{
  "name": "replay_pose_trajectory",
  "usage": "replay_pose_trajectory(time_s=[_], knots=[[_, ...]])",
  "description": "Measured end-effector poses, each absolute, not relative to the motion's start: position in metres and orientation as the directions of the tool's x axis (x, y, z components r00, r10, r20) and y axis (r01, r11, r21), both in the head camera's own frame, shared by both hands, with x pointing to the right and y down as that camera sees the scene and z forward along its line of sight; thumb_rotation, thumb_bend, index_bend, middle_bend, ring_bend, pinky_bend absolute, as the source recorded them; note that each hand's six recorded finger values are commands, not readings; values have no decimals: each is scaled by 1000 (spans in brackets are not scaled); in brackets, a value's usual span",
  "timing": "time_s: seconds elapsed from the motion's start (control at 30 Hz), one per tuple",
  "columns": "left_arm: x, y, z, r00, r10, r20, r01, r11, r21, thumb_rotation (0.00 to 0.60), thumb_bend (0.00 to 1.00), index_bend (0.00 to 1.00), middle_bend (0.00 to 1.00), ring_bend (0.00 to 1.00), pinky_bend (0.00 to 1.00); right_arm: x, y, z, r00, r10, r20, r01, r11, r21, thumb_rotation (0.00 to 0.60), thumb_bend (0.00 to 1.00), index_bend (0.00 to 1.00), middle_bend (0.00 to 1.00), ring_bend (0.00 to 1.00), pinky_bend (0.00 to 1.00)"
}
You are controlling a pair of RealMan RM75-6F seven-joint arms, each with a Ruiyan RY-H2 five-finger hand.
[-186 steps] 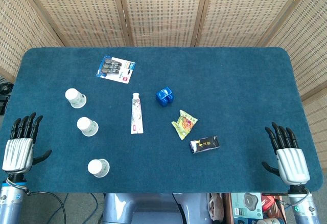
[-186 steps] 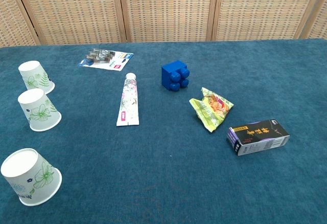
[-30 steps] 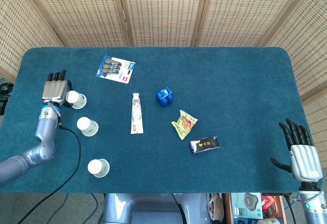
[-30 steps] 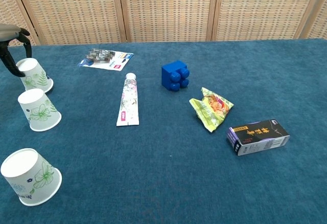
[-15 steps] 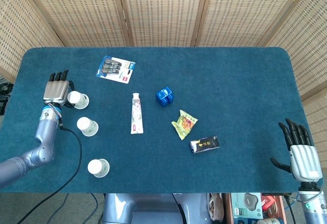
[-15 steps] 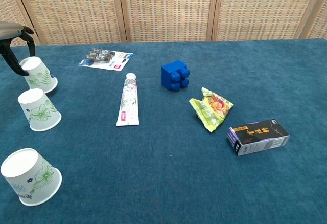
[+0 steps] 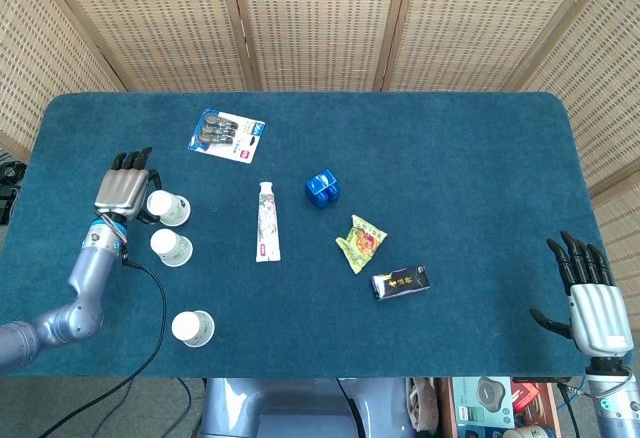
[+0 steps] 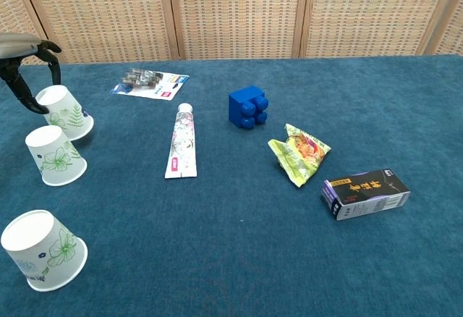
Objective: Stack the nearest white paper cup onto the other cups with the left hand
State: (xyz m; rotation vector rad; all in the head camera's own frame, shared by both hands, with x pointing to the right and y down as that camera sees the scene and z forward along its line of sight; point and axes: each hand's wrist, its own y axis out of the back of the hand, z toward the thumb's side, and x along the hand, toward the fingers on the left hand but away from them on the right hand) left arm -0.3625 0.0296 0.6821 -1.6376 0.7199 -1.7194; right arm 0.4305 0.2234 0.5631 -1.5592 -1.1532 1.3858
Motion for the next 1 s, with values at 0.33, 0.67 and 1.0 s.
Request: replay_pose_trajectory(time_s=[0.33,0.67,1.0], knots=[[-371,35,686,-27,-760,649,92,-649,-755,600,203,484,0,0,0,429,224,562,14,947,-322,147,-321,-936,600,91,0,0,0,0],[-364,38,696,-9,-756,655,80,-653,-753,600,203,484,0,0,0,430,224,562,11,947,-320,145,-318,-937,600,91,0,0,0,0],[-364,39,698,-3,-757,654,79,-652,-754,600,204,483,0,0,0,430,224,562,10,947,-321,146,-319,-937,600,91,0,0,0,0]])
